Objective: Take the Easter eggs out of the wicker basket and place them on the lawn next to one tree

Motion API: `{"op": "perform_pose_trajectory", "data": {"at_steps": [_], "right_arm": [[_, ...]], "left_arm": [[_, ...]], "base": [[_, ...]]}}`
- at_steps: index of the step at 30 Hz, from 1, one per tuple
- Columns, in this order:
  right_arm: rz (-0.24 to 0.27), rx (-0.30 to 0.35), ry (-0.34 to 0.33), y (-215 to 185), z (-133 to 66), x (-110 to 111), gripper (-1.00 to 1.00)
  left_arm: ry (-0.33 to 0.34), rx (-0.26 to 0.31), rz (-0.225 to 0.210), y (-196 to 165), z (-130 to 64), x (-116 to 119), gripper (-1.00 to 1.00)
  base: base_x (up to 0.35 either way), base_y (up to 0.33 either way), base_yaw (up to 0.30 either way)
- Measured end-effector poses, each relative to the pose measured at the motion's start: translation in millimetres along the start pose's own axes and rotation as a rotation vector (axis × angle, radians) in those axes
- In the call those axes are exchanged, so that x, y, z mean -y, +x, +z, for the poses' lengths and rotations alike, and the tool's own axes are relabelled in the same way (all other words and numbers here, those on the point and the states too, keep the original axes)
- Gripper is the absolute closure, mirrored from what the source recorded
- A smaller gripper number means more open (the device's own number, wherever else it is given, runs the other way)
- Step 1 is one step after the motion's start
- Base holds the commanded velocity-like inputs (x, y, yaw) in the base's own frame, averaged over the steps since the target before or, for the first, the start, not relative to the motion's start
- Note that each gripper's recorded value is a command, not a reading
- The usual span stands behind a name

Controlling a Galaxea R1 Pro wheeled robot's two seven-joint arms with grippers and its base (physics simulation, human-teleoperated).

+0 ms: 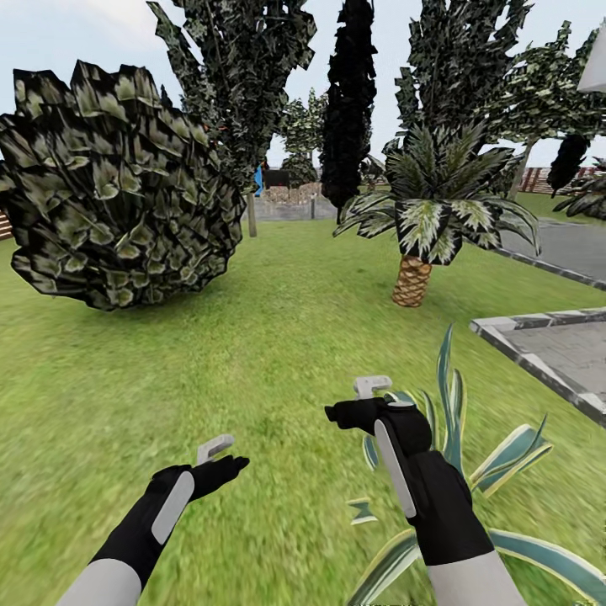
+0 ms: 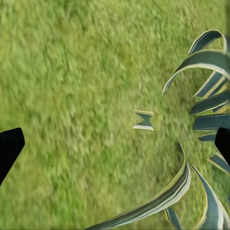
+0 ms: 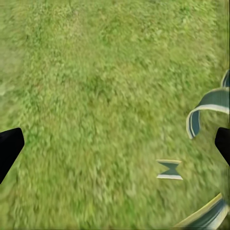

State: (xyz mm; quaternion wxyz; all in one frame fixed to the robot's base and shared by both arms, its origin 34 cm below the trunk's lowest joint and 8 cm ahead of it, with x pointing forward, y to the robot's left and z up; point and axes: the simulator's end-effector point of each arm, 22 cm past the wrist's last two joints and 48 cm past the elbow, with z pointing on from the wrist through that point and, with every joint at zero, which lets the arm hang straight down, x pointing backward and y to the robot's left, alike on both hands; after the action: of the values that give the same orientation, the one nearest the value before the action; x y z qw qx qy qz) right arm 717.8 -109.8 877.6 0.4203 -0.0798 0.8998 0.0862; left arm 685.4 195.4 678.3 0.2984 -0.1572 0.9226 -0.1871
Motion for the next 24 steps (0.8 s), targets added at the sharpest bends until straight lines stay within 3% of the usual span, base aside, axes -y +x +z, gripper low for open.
{"op": "perform_pose_trajectory", "data": {"at_steps": [10,24], "right_arm": [[0.000,0.000,0.001,0.0,-0.3,0.6,-1.00],[0.002,0.009,0.003,-2.0,0.0,1.8,-1.00]], "left_arm": [[0.007,-0.001,-0.002,1.2,0.6,4.9,-1.00],[0.007,0.000,-0.002,1.7,1.0,5.2,-1.00]], "base": [[0.057,0.039,-0.264],[0.026,0.018,-0.030]]}}
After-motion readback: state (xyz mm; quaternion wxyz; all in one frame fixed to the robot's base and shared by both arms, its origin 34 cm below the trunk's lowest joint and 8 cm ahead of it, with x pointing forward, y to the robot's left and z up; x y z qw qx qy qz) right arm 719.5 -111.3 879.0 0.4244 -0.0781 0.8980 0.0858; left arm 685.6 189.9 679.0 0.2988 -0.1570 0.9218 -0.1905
